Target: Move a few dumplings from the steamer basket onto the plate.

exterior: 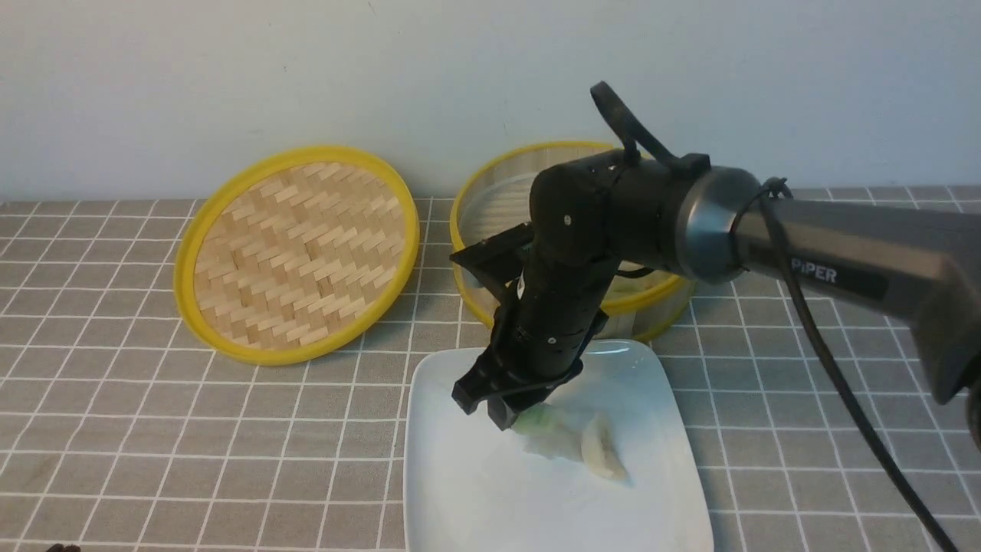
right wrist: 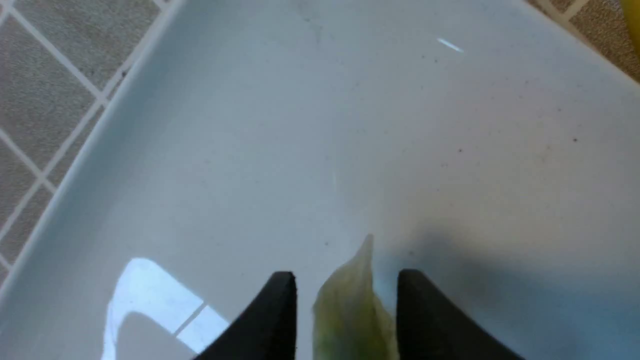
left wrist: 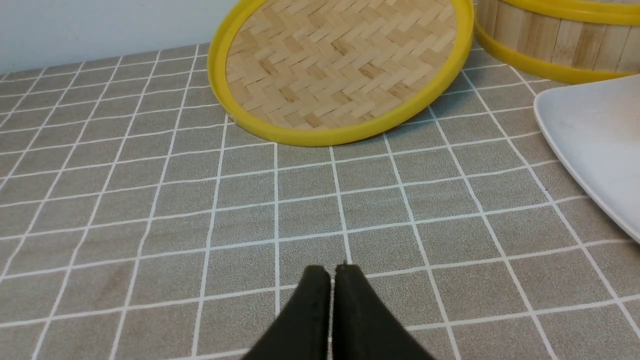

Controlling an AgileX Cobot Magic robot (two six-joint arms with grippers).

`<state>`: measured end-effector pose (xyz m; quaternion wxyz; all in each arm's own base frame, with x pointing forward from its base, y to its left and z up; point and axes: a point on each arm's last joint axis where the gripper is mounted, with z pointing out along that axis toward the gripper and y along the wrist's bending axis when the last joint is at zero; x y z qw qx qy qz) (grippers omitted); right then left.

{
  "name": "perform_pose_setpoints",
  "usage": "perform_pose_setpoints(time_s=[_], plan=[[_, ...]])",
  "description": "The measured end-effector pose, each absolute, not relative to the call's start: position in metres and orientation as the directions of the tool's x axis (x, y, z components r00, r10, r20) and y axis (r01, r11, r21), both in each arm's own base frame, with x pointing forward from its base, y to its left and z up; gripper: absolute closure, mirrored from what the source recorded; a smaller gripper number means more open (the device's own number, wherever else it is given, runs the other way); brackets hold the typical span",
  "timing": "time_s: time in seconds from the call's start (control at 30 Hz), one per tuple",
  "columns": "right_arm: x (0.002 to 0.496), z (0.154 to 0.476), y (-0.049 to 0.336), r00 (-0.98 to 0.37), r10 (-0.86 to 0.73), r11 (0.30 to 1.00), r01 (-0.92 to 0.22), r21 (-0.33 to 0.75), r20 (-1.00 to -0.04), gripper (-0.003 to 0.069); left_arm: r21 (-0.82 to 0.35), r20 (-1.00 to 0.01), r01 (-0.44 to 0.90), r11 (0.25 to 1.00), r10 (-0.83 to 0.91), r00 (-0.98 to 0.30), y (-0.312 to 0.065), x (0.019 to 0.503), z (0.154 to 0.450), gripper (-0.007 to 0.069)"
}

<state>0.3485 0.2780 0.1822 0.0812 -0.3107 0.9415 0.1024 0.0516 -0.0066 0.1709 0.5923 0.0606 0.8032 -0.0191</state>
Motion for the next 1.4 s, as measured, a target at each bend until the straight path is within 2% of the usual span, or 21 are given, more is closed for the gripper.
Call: perform_pose_setpoints(time_s=[0.03, 0.1, 0.2, 0.3, 0.4, 0.47, 0.5, 0.53, 0.57, 0.6, 0.63, 0.67, 0.7, 0.77, 0.8, 0.9, 0.93, 1.0, 1.1, 1.27, 1.4], plan=[[0.349, 0.182, 0.278, -0.792, -0.571, 0.785, -0.604, 0.138, -0.218, 0.0353, 0.041, -0.954, 0.120, 0.992, 0.075, -0.291, -0.007, 0.052, 0.171, 0.0630], [0.350, 0.183, 0.277, -0.789, -0.573, 0.785, -0.606, 0.127, -0.222, 0.0234, 0.041, -0.954, 0.120, 0.992, 0.075, -0.291, -0.007, 0.052, 0.171, 0.0630], [0.351, 0.190, 0.278, -0.783, -0.583, 0.781, -0.613, 0.117, -0.216, 0.0136, 0.041, -0.954, 0.120, 0.992, 0.075, -0.291, -0.007, 0.052, 0.171, 0.0630], [0.355, 0.211, 0.279, -0.773, -0.597, 0.775, -0.625, 0.094, -0.215, 0.0121, 0.041, -0.954, 0.120, 0.992, 0.075, -0.291, -0.007, 0.052, 0.171, 0.0630], [0.359, 0.234, 0.280, -0.766, -0.583, 0.781, -0.620, 0.072, -0.270, 0.0168, 0.041, -0.954, 0.120, 0.992, 0.075, -0.291, -0.007, 0.052, 0.171, 0.0630], [0.354, 0.269, 0.273, -0.770, -0.540, 0.806, -0.590, 0.055, -0.340, 0.0309, 0.041, -0.954, 0.120, 0.992, 0.075, -0.291, -0.007, 0.052, 0.171, 0.0630], [0.354, 0.272, 0.272, -0.769, -0.536, 0.807, -0.588, 0.056, -0.348, 0.0321, 0.041, -0.954, 0.120, 0.992, 0.075, -0.291, -0.007, 0.052, 0.171, 0.0630], [0.343, 0.302, 0.262, -0.764, -0.505, 0.820, -0.570, 0.053, -0.400, 0.0440, 0.041, -0.954, 0.120, 0.992, 0.075, -0.291, -0.007, 0.052, 0.171, 0.0630], [0.334, 0.321, 0.255, -0.757, -0.489, 0.825, -0.563, 0.052, -0.435, 0.0508, 0.041, -0.954, 0.120, 0.992, 0.075, -0.291, -0.007, 0.052, 0.171, 0.0630], [0.330, 0.329, 0.252, -0.752, -0.480, 0.827, -0.560, 0.055, -0.452, 0.0521, 0.041, -0.954, 0.120, 0.992, 0.075, -0.291, -0.007, 0.052, 0.171, 0.0630], [0.311, 0.360, 0.236, -0.734, -0.450, 0.835, -0.547, 0.052, -0.508, 0.0604, 0.041, -0.954, 0.120, 0.992, 0.075, -0.291, -0.007, 0.052, 0.171, 0.0630], [0.311, 0.358, 0.235, -0.738, -0.450, 0.837, -0.545, 0.050, -0.503, 0.0611, 0.041, -0.954, 0.120, 0.992, 0.075, -0.291, -0.007, 0.052, 0.171, 0.0630], [0.287, 0.386, 0.214, -0.720, -0.414, 0.851, -0.523, 0.043, -0.557, 0.0648, 0.041, -0.954, 0.120, 0.992, 0.075, -0.291, -0.007, 0.052, 0.171, 0.0630], [0.262, 0.411, 0.193, -0.700, -0.375, 0.863, -0.503, 0.045, -0.608, 0.0661, 0.041, -0.954, 0.120, 0.992, 0.075, -0.291, -0.007, 0.052, 0.171, 0.0630], [0.226, 0.434, 0.162, -0.678, -0.317, 0.886, -0.460, 0.048, -0.664, 0.0669, 0.041, -0.954, 0.120, 0.992, 0.075, -0.291, -0.007, 0.052, 0.171, 0.0630], [0.173, 0.450, 0.116, -0.608, -0.206, 0.910, -0.408, 0.079, -0.767, 0.0671, 0.041, -0.954, 0.120, 0.992, 0.075, -0.291, -0.007, 0.052, 0.171, 0.0630], [0.168, 0.450, 0.113, -0.606, -0.199, 0.911, -0.404, 0.082, -0.770, 0.0671, 0.041, -0.954, 0.120, 0.992, 0.075, -0.291, -0.007, 0.052, 0.171, 0.0630], [0.121, 0.453, 0.076, -0.453, -0.069, 0.899, -0.414, 0.141, -0.889, 0.0673, 0.041, -0.954, 0.120, 0.992, 0.075, -0.291, -0.007, 0.052, 0.171, 0.0630], [0.070, 0.435, 0.037, -0.273, 0.040, 0.880, -0.446, 0.163, -0.961, 0.0672, 0.041, -0.954, 0.120, 0.992, 0.075, -0.291, -0.007, 0.052, 0.171, 0.0630], [0.025, 0.381, 0.002, -0.136, 0.146, 0.869, -0.455, 0.193, -0.980, 0.0672, 0.041, -0.954, 0.120, 0.992, 0.075, -0.291, -0.007, 0.052, 0.171, 0.0630], [0.003, 0.355, -0.014, -0.067, 0.228, 0.850, -0.474, 0.232, -0.971, 0.0672, 0.041, -0.954, 0.120, 0.992, 0.075, -0.291, -0.007, 0.052, 0.171, 0.0630]])
